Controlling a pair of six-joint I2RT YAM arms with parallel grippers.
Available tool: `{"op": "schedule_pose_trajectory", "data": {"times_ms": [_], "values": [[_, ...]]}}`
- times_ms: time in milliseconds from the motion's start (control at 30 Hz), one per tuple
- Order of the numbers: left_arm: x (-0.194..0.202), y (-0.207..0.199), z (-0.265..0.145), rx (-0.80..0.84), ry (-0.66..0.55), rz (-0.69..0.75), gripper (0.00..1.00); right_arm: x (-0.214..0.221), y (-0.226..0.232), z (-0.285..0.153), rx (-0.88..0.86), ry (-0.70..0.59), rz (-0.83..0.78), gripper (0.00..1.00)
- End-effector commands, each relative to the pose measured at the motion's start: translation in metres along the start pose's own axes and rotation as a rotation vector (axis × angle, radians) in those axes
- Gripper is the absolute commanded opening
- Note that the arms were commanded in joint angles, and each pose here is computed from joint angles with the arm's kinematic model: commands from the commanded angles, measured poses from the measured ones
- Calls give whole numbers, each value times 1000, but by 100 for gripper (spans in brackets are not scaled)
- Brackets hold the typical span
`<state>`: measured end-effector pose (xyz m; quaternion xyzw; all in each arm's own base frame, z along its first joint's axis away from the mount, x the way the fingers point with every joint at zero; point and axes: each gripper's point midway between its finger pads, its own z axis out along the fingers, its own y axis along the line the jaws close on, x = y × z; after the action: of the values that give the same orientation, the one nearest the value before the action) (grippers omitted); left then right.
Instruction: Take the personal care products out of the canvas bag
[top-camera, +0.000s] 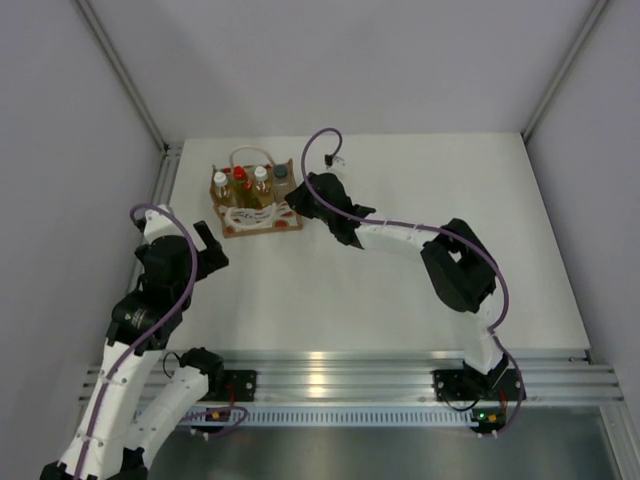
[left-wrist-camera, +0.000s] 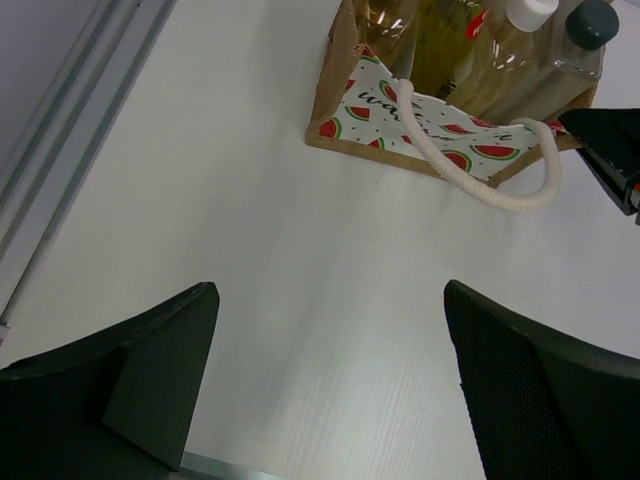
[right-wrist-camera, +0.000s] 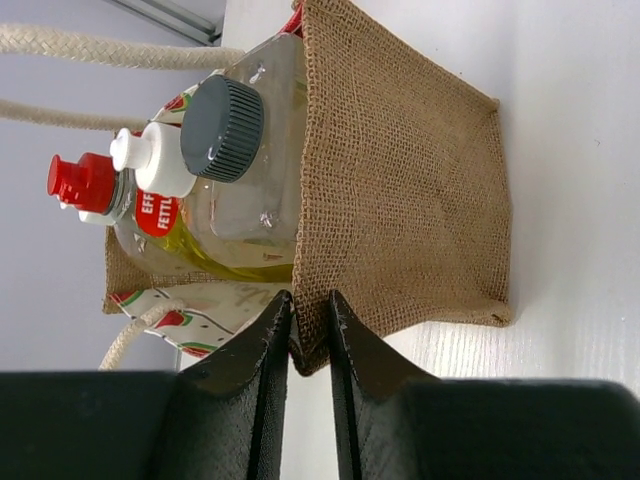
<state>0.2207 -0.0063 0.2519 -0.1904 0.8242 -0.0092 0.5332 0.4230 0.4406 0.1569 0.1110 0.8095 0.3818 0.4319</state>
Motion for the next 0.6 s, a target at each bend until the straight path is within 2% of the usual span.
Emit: {"op": "schedule_pose_trajectory", "data": {"times_ms": [0,233,333,367,467,567], "values": [[-28,-26,-7,98,-38,-55,98,65,-70,4,174,141,-75,0],[-62,-67,6,151,-9,-100,98,73,-82,1,182,144,-65,0],[-63,-101,26,218,74,-79,98,74,-85,0,182,144,-65,0],[-52,-112,46,214,139,-58,98,72,-83,0,170,138,-61,0],[-47,-144,72,256,226,-24,92,75,-87,1,166,144,-53,0],[-46,-172,96,263,254,27,84,76,-88,4,146,147,-43,0]]}}
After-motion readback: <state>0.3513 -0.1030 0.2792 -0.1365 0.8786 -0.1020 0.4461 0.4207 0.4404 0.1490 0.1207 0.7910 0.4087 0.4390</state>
